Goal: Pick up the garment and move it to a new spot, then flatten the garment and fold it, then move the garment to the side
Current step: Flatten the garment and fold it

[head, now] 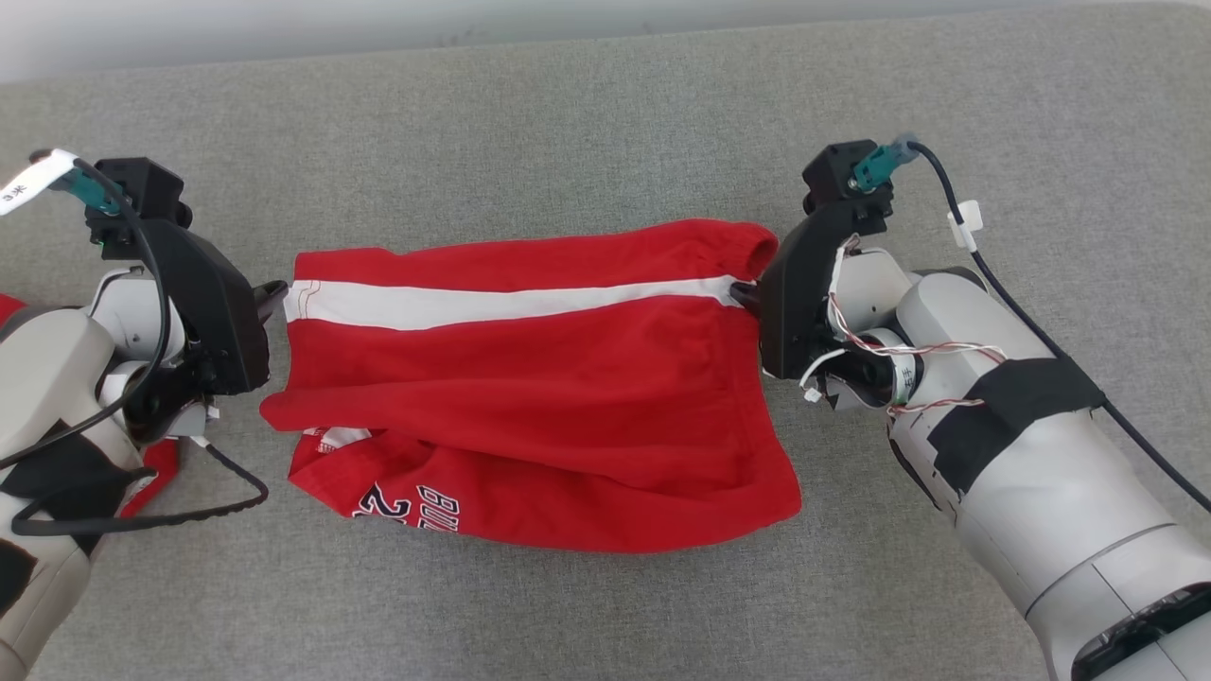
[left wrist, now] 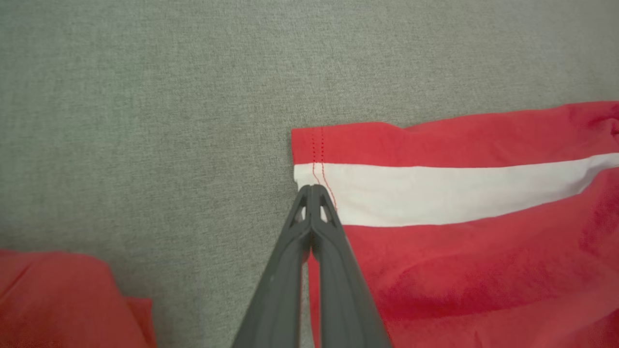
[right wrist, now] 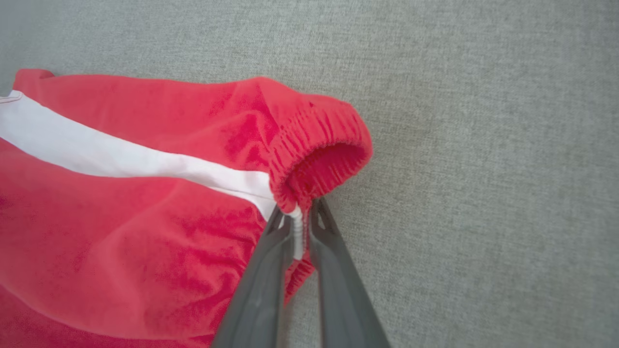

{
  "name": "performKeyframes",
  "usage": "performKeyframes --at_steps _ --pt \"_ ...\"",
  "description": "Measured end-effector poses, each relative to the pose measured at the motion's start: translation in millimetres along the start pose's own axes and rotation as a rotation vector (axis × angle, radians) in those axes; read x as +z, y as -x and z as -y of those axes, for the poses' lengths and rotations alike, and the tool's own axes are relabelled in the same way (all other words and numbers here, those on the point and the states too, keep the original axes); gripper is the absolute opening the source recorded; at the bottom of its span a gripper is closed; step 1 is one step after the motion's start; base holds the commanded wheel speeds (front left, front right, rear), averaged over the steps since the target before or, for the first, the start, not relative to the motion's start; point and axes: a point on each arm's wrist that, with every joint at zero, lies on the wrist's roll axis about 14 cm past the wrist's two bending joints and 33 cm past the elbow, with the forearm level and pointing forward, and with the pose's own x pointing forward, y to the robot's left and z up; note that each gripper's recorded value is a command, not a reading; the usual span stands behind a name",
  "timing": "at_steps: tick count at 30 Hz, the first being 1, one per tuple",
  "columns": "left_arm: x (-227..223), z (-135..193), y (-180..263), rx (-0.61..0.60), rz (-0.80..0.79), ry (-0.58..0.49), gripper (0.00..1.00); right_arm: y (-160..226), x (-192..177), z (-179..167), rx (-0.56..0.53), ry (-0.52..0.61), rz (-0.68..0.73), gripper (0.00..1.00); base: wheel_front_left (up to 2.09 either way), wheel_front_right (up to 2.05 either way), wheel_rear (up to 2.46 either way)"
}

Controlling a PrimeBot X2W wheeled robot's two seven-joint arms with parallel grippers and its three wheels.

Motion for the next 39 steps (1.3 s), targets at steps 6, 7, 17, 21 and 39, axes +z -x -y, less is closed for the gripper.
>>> performKeyframes --at_steps 6,7,17,21,39 --pt "0 0 0 -0.001 0.001 0.002 0.0 -1 4 -9 0.025 0.013 0.011 0.0 0.0 0.0 0.0" --pt "0 0 0 -0.001 -0.001 0.0 0.0 -1 4 -10 0.028 0.014 0.011 0.0 0.0 0.0 0.0" --pt "0 -3 -3 0.001 0.003 0.02 1.0 -2 10 -19 0.046 0.037 0.029 1.0 0.0 0.0 0.0" --pt "1 -8 -5 0.009 0.003 0.023 1.0 -1 14 -22 0.051 0.052 0.034 1.0 0.0 0.0 0.0" --pt "-13 -1 -18 -0.008 -0.073 0.045 1.0 -3 1 -20 0.04 0.046 -0.026 1.0 0.0 0.0 0.0"
